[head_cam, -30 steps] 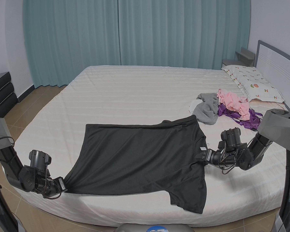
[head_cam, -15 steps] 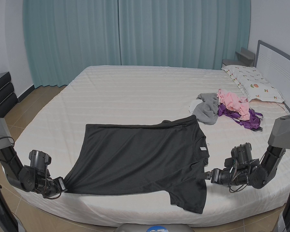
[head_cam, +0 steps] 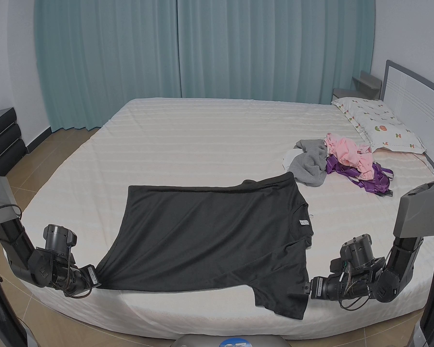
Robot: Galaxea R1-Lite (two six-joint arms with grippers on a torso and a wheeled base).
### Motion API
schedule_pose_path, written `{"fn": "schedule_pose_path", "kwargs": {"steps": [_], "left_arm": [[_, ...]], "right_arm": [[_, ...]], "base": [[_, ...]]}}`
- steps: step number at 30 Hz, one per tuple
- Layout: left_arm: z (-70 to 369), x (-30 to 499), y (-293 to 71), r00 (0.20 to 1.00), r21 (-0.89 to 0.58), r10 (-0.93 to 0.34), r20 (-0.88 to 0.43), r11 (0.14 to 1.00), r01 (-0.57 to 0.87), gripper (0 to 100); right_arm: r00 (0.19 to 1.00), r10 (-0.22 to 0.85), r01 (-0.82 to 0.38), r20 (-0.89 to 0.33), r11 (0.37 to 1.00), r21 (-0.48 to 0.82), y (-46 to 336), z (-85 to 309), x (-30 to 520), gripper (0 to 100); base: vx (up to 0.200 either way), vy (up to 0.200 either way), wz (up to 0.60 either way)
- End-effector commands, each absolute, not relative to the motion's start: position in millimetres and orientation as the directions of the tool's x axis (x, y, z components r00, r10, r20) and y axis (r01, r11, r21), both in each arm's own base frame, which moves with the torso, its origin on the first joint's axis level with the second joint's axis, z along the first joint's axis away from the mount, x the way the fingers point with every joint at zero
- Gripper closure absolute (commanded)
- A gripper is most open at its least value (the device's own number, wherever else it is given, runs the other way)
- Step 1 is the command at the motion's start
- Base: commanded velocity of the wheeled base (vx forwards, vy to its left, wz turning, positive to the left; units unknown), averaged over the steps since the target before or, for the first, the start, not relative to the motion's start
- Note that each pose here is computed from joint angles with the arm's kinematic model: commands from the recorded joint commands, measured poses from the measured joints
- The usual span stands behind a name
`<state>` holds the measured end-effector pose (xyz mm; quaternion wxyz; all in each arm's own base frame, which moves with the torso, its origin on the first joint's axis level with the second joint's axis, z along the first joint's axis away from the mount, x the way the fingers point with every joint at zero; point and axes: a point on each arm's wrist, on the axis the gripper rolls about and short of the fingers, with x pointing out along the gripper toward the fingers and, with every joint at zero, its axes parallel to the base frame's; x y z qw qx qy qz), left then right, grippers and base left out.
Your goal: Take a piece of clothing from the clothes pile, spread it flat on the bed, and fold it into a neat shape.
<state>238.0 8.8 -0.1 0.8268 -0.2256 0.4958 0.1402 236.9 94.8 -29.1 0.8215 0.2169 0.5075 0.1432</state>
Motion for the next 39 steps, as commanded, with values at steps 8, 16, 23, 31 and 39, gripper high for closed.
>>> {"fn": "schedule_pose_path", "kwargs": {"steps": [8, 16, 23, 31, 39], "left_arm": [[-3, 239, 9, 0.459, -0.229, 0.008, -0.888, 0.858, -0.459, 100], [-3, 239, 9, 0.461, -0.229, 0.008, -0.888, 0.859, -0.458, 100], [-4, 236, 6, 0.452, -0.224, 0.005, -0.892, 0.865, -0.450, 100], [-2, 231, 3, 0.447, -0.217, 0.000, -0.895, 0.874, -0.435, 100], [-1, 228, 2, 0.441, -0.210, 0.001, -0.897, 0.878, -0.430, 100]], "right_arm": [[0.453, 0.424, 0.003, -0.784, 0.879, 0.477, 109, -39, 245, 0], [0.448, 0.412, 0.008, -0.794, 0.886, 0.464, 110, -40, 242, 100], [0.463, 0.383, 0.053, -0.800, 0.888, 0.456, 93, -32, 232, 100], [0.449, 0.376, 0.068, -0.811, 0.890, 0.450, 77, -16, 204, 100], [0.432, 0.356, 0.057, -0.828, 0.906, 0.419, 63, -7, 180, 100]], "base": [[0.000, 0.000, 0.00], [0.000, 0.000, 0.00], [0.000, 0.000, 0.00], [0.000, 0.000, 0.00], [0.000, 0.000, 0.00]]}}
